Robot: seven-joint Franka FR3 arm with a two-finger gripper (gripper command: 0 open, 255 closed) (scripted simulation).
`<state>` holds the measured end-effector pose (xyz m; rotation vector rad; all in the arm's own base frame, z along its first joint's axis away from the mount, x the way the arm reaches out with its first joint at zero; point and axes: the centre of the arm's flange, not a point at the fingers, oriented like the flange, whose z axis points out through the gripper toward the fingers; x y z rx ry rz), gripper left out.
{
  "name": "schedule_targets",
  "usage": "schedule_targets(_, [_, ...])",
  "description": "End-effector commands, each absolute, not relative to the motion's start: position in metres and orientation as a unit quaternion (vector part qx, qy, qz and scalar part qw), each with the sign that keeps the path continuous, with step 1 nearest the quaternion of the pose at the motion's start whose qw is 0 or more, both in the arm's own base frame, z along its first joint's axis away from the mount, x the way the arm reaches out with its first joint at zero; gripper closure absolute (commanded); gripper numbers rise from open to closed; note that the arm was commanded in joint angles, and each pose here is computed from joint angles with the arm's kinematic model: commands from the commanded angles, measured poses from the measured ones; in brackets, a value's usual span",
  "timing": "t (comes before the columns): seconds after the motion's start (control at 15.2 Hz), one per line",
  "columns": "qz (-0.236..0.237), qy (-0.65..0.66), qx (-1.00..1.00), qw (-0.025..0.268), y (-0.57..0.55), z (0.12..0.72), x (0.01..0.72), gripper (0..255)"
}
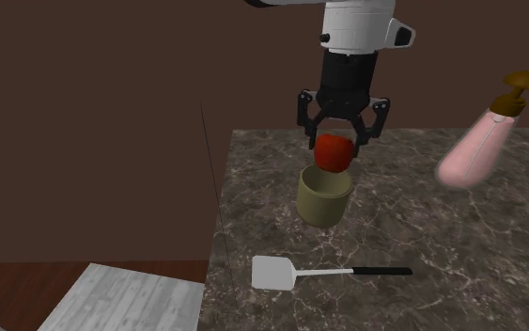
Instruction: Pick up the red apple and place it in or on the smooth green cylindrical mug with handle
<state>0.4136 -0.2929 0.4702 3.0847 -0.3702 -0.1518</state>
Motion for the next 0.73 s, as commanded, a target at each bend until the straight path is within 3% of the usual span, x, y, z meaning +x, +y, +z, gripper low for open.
schedule_targets(0.0, [-0.049,-0.119,0.992,0.016,-0.293,0.459,0.414,255])
schedule_targets(0.66, [-0.049,-0.119,0.992,0.016,-0.293,0.442,0.414,255])
